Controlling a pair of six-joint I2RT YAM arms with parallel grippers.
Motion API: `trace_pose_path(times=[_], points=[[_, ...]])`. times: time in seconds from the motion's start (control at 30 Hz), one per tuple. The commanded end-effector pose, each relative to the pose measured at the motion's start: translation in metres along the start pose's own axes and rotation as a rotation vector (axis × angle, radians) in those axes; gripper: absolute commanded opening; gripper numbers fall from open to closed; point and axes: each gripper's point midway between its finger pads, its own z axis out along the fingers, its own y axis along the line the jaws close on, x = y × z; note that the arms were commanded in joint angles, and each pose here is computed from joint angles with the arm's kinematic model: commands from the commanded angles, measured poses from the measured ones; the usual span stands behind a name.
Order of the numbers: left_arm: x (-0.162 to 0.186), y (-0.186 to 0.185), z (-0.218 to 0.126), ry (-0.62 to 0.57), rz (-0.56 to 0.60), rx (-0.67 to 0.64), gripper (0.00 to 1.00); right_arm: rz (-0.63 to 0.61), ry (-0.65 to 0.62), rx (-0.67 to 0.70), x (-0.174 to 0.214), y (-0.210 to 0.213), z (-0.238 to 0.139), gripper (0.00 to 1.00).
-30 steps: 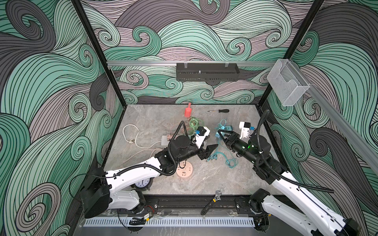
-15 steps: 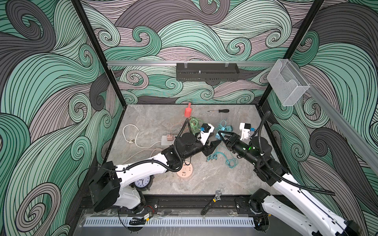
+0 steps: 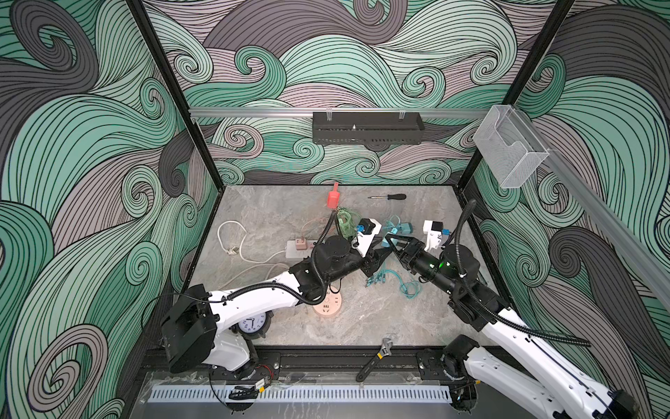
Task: Insert the plug
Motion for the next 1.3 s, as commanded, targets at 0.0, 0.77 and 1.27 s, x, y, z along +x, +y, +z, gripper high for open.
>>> trace_pose_path(times=[0.0, 0.77, 1.27], points=[[-0.031, -0.002, 0.002, -0.079, -0.020, -0.012, 0.43, -0.004, -0.006, -0.058, -0.002, 0.014, -0.003, 0.26], [-0.023, 0.021, -0.016, -0.063, -0.080, -0.129, 0.10, -0.117, 0.008, -0.075, -0.003, 0.030, -0.013, 0.49], [-0.034, 0.032, -0.046, -0.047, -0.196, -0.024, 0.00, -0.399, 0.107, -0.057, -0.004, 0.037, -0.036, 0.72]])
